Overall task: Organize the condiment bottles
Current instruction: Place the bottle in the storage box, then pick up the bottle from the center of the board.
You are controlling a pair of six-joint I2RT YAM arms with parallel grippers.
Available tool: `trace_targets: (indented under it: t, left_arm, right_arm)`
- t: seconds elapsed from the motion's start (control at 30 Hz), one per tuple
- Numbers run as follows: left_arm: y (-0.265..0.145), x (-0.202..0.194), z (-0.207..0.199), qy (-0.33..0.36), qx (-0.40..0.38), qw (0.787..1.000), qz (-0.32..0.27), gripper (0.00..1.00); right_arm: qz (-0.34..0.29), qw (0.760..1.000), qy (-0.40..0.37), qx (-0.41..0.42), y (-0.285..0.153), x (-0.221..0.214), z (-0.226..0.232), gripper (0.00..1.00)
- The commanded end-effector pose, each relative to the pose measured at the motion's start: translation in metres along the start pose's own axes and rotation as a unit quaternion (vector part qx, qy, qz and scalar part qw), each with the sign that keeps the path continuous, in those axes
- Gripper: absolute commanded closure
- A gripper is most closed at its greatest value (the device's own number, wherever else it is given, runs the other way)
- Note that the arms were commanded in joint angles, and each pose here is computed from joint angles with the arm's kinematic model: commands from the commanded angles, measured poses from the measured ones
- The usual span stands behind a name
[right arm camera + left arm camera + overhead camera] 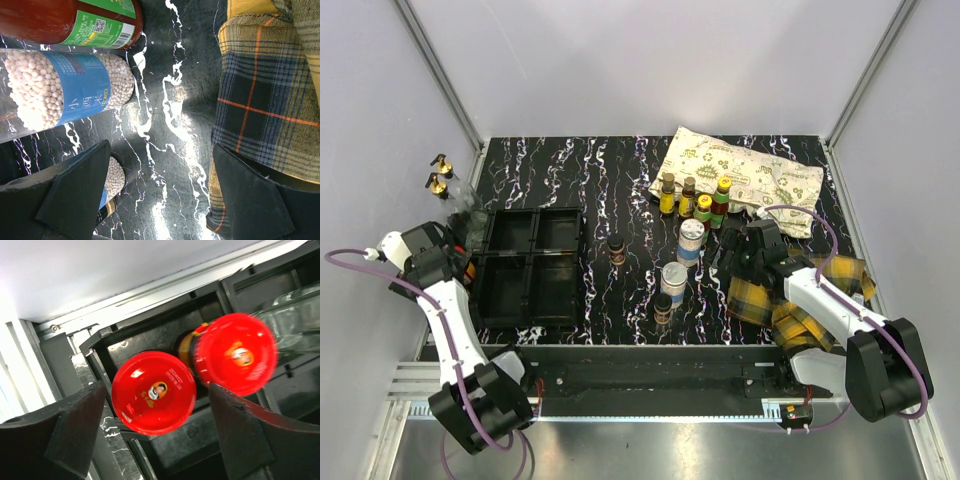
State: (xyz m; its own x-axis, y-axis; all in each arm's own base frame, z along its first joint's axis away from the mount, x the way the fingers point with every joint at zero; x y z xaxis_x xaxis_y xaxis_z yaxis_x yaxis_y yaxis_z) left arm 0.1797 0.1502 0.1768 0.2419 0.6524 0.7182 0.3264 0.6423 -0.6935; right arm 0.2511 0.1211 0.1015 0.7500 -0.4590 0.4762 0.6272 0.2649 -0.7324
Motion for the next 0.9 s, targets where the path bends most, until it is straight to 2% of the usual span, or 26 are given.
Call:
trace_targets:
  t: [0.0, 0.23, 0.3, 0.4, 0.47, 0.53, 0.63, 0.8, 0.87]
  left_arm:
    - [-0.016, 0.029, -0.011, -0.026, -0.04, 0.997, -0.054, 0.11]
    - [-0.035, 0.041, -0.01, -0.027, -0.058, 0.995, -0.077, 0.09]
    - [-0.043, 0.044, -0.012, -0.025, -0.073, 0.994, -0.083, 0.02]
    - [-0.063, 0.053, -0.013, -0.02, -0.109, 0.987, -0.114, 0.01]
    - [-0.074, 0.056, -0.02, -0.01, -0.145, 0.982, -0.121, 0.01]
    - [-0.085, 0.062, -0.024, -0.001, -0.173, 0.976, -0.133, 0.01]
    - [-0.1, 0.063, -0.036, 0.012, -0.231, 0.964, -0.13, 0.01]
    - [-0.132, 0.057, -0.063, 0.023, -0.354, 0.927, -0.119, 0.01]
    - [-0.142, 0.054, -0.072, 0.027, -0.392, 0.913, -0.112, 0.01]
  right_arm:
    - [-0.01, 1.0, -0.002, 0.011, 0.001, 0.006, 0.003, 0.07]
    - [-0.011, 1.0, -0.003, 0.011, 0.001, 0.006, 0.004, 0.07]
    - [-0.012, 1.0, -0.002, 0.012, 0.001, 0.007, 0.004, 0.07]
    - [-0.017, 1.0, -0.001, 0.01, 0.0, 0.008, 0.003, 0.05]
    - [-0.019, 1.0, -0.001, 0.008, -0.001, 0.009, 0.003, 0.0]
    - [-0.027, 1.0, 0.001, -0.002, -0.003, 0.009, 0.0, 0.0]
    - [-0.046, 0.999, 0.008, -0.019, -0.006, 0.013, -0.006, 0.0]
    - [-0.06, 0.998, 0.01, -0.02, -0.012, 0.019, -0.004, 0.0]
    - [-0.047, 0.999, 0.011, -0.014, -0.014, 0.017, 0.0, 0.0]
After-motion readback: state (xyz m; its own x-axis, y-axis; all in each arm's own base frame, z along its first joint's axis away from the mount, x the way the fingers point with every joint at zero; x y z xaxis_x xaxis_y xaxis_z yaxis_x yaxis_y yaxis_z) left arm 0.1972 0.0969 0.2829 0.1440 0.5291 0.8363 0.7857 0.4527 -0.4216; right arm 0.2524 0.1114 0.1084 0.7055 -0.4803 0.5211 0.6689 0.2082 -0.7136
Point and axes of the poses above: each gripper's point midway between its finger pads, its own y axis out along the fingers, its own z axis along the line the jaws close on, x = y × z, the point moved 4 cm from there along -y, back along the fingers, and after that the axes turned 3 degrees about y, right-handed, at the moved point
